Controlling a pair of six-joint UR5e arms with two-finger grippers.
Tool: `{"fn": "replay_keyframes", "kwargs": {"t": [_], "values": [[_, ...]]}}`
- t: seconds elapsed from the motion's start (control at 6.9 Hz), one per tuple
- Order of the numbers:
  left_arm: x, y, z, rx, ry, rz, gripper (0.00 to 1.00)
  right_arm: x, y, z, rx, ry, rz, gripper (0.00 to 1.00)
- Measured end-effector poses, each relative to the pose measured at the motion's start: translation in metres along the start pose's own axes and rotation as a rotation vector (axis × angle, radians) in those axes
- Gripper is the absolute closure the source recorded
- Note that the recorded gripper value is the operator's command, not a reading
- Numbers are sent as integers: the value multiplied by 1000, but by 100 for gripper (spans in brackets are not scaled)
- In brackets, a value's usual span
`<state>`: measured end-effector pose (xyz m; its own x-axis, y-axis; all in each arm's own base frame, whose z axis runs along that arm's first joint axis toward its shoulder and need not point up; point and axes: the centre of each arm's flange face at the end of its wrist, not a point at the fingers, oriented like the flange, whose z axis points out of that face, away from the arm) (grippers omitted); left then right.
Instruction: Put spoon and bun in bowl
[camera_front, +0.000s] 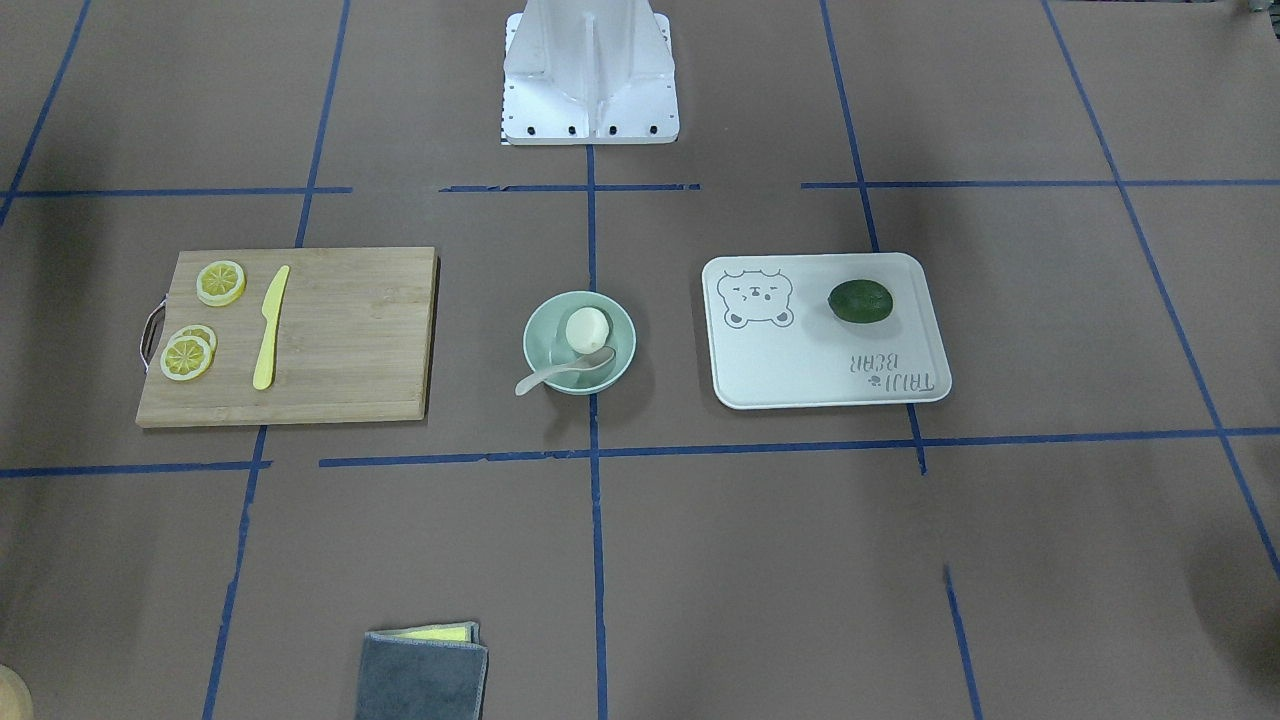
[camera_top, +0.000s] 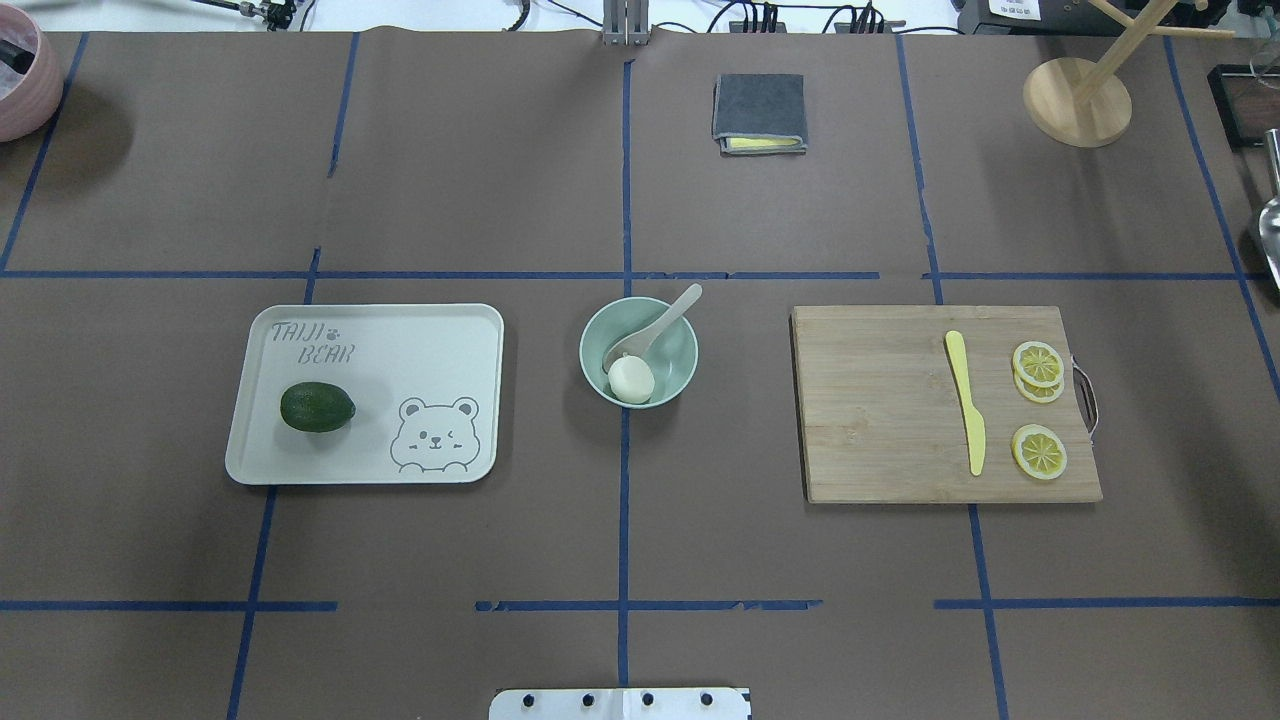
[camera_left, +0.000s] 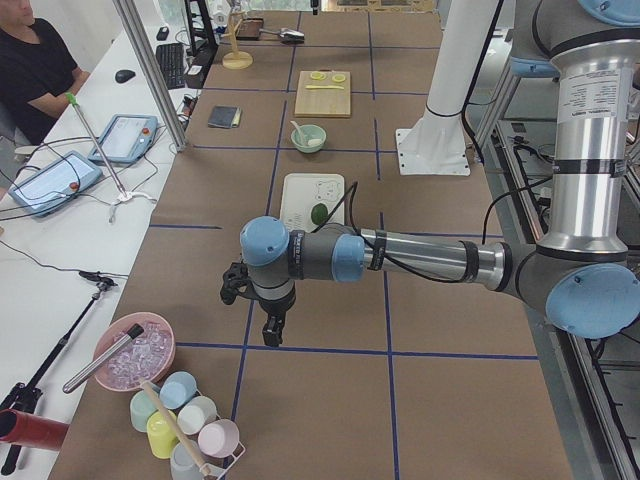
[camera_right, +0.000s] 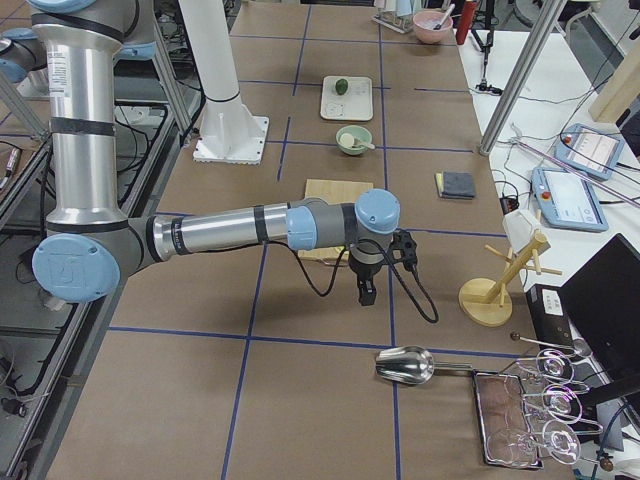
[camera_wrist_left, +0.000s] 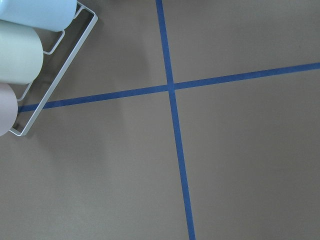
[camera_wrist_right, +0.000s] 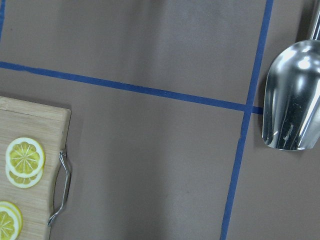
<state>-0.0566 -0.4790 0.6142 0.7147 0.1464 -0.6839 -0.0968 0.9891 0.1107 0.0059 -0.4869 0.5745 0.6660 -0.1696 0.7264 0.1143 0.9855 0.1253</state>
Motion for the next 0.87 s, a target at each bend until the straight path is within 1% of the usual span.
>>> {"fn": "replay_keyframes", "kwargs": {"t": [0.87], "values": [[2,-2,-2,5,0,5,0,-1,0,0,0,-10,2,0]]}}
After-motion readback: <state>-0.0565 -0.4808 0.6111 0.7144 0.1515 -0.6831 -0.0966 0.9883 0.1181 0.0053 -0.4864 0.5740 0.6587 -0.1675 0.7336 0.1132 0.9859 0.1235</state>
